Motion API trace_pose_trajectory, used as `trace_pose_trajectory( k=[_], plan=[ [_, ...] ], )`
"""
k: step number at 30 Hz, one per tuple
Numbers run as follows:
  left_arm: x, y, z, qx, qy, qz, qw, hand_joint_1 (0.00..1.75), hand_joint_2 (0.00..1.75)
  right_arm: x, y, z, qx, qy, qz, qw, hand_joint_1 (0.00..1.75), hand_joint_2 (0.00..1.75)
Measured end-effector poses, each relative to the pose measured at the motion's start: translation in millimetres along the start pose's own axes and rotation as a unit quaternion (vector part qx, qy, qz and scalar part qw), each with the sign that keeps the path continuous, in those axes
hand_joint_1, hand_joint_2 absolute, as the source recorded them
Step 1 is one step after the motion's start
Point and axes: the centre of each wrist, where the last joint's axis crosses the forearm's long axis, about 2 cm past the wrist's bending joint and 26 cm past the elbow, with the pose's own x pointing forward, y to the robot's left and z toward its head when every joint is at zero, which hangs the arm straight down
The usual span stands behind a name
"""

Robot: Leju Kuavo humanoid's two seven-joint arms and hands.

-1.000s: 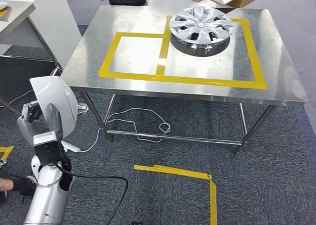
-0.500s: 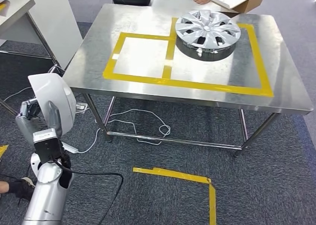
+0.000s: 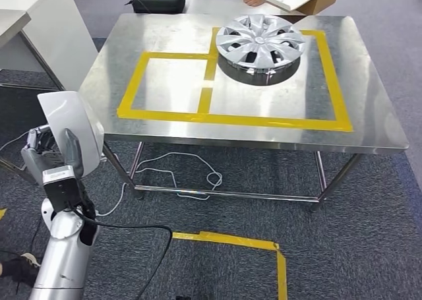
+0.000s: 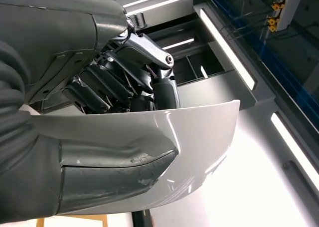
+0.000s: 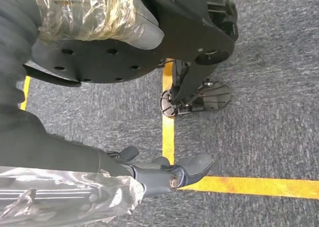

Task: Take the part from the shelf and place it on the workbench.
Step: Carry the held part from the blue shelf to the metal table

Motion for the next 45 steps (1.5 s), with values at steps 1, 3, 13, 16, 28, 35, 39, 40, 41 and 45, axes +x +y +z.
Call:
trace_pose_trajectory(
  k=[1, 3, 13, 16, 28, 35, 39, 40, 41, 45],
  plan=[
    [-1, 0, -1, -0.001, 0.0, -0.001, 1.0, 1.75, 1.75, 0, 0, 0, 0.0, 0.0, 0.001, 1.0, 0.0, 1.75],
    [-2, -1, -6, -0.004, -0.001, -0.004, 1.0, 1.75, 1.75, 0, 0, 0, 0.001, 0.001, 0.002, 1.0, 0.0, 1.75],
    [-10, -12, -33, -0.015, -0.01, -0.003, 1.0, 1.75, 1.75, 5, 1, -1, 0.003, -0.011, 0.004, 1.0, 0.0, 1.75],
    [-13, -13, -30, -0.019, -0.001, -0.005, 1.0, 1.75, 1.75, 3, 1, -1, 0.004, -0.009, 0.003, 1.0, 0.0, 1.75],
    [-18, -17, -33, -0.025, 0.004, -0.008, 1.0, 1.75, 1.75, 4, 1, -1, 0.005, -0.007, 0.001, 1.0, 0.0, 1.75],
    [-20, -18, -34, -0.028, 0.008, -0.011, 1.0, 1.75, 1.75, 3, 1, -1, 0.007, -0.003, 0.0, 1.0, 0.0, 1.75],
    [-20, -19, -35, -0.029, 0.007, -0.011, 0.999, 1.75, 1.75, 4, 1, -1, 0.008, -0.003, 0.0, 1.0, 0.0, 1.75],
    [-20, -19, -36, -0.029, 0.006, -0.011, 1.0, 1.75, 1.75, 4, 1, -1, 0.009, -0.003, 0.0, 1.0, 0.0, 1.75],
    [-20, -20, -37, -0.029, 0.005, -0.011, 1.0, 1.75, 1.75, 4, 1, -1, 0.009, -0.003, 0.0, 1.0, 0.0, 1.75],
    [-20, -21, -37, -0.033, 0.005, -0.011, 0.999, 1.75, 1.75, 4, 1, -1, 0.01, -0.003, -0.001, 1.0, 0.0, 1.75]
  ],
)
